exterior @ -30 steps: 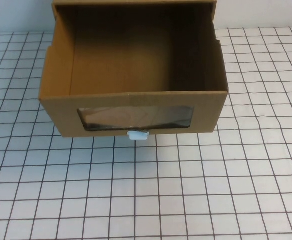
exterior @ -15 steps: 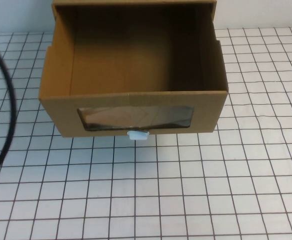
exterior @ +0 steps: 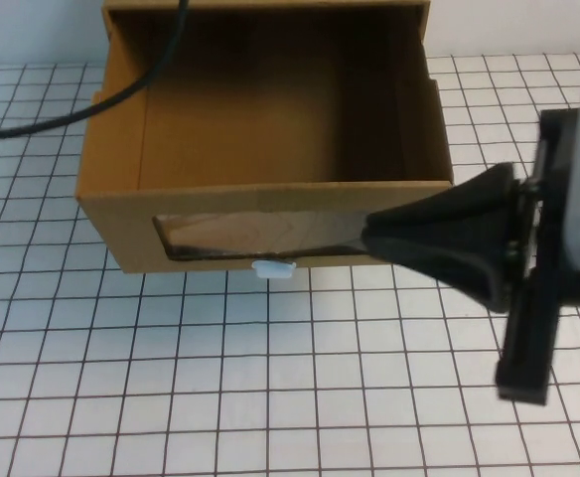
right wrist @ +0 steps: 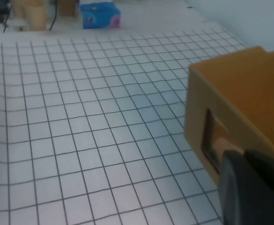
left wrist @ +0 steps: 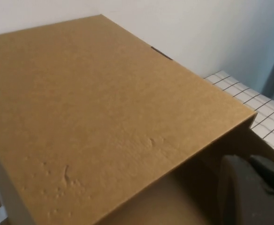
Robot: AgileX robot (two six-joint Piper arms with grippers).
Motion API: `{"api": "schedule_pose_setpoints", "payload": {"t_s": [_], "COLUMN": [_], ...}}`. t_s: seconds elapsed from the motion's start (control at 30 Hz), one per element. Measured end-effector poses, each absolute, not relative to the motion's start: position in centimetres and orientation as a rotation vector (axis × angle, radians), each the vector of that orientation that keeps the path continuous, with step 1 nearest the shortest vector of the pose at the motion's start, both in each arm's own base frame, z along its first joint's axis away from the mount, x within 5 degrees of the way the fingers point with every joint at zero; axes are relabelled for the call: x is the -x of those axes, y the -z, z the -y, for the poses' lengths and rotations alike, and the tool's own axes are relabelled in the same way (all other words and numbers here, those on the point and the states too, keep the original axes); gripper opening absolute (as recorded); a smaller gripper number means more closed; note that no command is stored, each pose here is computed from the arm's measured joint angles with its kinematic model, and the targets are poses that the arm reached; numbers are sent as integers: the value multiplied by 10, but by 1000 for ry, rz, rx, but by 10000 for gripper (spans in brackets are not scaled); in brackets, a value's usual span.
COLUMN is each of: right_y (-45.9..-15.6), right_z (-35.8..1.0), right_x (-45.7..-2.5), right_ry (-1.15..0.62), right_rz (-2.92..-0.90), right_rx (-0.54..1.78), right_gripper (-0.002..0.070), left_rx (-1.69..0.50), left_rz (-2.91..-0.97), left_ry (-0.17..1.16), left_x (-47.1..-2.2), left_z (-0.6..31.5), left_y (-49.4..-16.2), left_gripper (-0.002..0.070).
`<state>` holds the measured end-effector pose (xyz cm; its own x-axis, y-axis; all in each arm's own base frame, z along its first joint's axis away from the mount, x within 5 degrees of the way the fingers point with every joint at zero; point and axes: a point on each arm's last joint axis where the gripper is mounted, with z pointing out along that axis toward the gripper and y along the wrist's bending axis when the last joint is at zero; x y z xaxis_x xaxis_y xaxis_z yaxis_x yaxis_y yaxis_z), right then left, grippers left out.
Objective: Close the shoe box
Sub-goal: Press the shoe box with left arm, then close the shoe box with your right arm
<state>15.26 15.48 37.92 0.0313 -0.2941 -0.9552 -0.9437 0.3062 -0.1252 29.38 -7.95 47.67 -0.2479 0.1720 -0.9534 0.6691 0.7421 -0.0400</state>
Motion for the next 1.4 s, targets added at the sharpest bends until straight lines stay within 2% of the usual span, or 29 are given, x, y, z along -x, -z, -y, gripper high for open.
{"api": "schedule_pose_setpoints", "payload": {"t_s": [0.23, 0.37, 0.5, 0.77, 0.9, 1.13, 1.4], "right_y": [-361, -330, -299, -265, -260, -263, -270], "right_z": [-205, -231, -249, -266, -280, -297, -294], "right_x": [-152, -163, -181, -210, -230, -280, -337], "right_ry": [-531, -432, -377, -151, -85, -77, -18], "right_rz": [-1302, -1241, -1256, -1200, -1223, -1226, -1245], "right_rx": [1366, 1534, 1605, 1660, 1644, 1579, 1477], "right_gripper": [-13, -13, -13, -13, -13, -13, -13], "left_rx": [-692, -652, -618, -581, -582, -607, -616], "left_rz": [-1861, -1906, -1945, -1999, -2002, -2000, -1997], "left_ry": [704, 791, 893, 921, 930, 945, 956], "left_x": [-365, -392, -412, -432, -432, -430, -429], "left_z": [94, 99, 104, 106, 107, 117, 122], "left_y": [-455, -436, -412, -384, -382, -381, -381], "left_gripper": [-2, -2, -2, -2, -2, -2, -2]}}
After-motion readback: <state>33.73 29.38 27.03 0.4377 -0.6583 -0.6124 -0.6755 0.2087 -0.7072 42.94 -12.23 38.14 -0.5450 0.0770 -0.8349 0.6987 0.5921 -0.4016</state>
